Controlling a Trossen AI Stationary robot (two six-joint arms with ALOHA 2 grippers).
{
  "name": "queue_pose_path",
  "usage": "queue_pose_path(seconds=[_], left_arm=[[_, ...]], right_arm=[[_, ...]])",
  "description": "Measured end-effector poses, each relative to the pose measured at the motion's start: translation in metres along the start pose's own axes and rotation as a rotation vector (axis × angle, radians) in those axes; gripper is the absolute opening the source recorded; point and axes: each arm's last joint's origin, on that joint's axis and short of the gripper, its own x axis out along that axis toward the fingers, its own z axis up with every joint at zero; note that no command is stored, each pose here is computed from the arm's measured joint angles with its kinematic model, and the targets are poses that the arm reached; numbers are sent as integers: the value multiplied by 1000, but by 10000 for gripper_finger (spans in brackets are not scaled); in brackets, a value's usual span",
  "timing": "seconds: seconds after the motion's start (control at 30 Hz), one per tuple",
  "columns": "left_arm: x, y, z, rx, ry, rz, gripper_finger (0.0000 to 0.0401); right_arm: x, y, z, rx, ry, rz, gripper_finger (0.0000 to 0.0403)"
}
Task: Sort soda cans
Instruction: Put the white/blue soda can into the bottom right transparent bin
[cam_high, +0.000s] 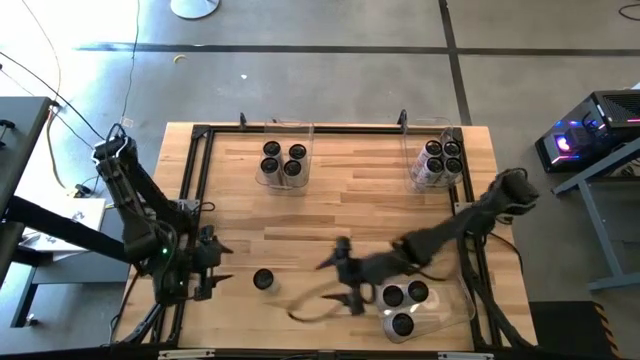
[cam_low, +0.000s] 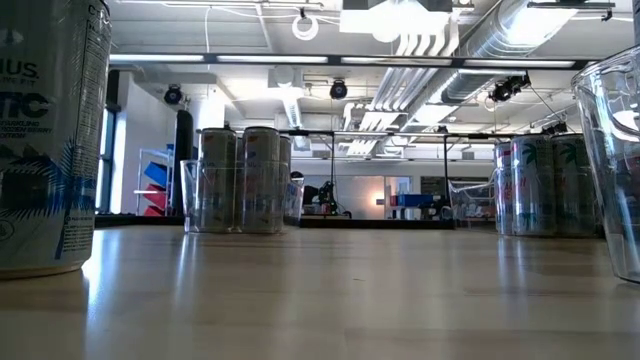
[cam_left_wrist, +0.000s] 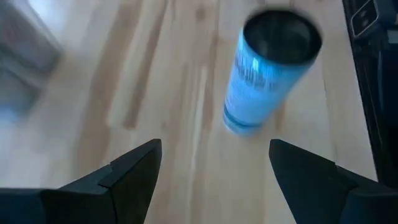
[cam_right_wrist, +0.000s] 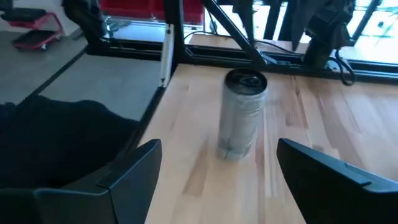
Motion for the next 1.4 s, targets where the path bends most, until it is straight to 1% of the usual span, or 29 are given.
queue_pose_path(seconds=[0.07, 0.2, 0.27, 0.33, 0.43, 0.5, 0.57, 0.7, 0.83, 1.0, 1.2, 1.27, 1.33, 1.4], left_arm=[[5, -4, -15, -53, -13, -33, 291], [23, -13, -38, -179, -144, -118, 291], [35, -17, -47, -233, -213, -155, 291], [47, -19, -55, -266, -284, -167, 291], [61, -23, -60, -300, -369, -172, 291], [69, -26, -61, -316, -416, -163, 291], [76, -29, -61, -317, -449, -131, 291], [92, -32, -58, -344, -486, -87, 291], [107, -32, -56, -369, -498, -44, 291], [121, -30, -55, -384, -502, 2, 291], [129, -25, -48, -377, -508, 42, 291], [130, -24, -46, -366, -513, 47, 291], [131, -24, -44, -353, -519, 51, 291], [130, -25, -43, -347, -522, 50, 291]], right_arm=[[19, -19, -4, 7, -15, 15, 314], [53, -50, -13, 37, -88, 63, 314], [68, -59, -19, 38, -146, 105, 314], [82, -65, -27, 30, -193, 135, 314], [101, -71, -42, 66, -253, 136, 314], [110, -74, -50, 91, -290, 138, 314], [118, -75, -54, 86, -309, 134, 314], [133, -75, -57, 49, -303, 127, 314], [144, -75, -60, 47, -281, 124, 314], [148, -76, -60, 48, -215, 112, 314], [149, -76, -51, -14, -231, 96, 314], [150, -76, -49, -15, -220, 79, 314], [151, -76, -47, -6, -189, 52, 314], [152, -77, -47, 18, -128, 17, 306]])
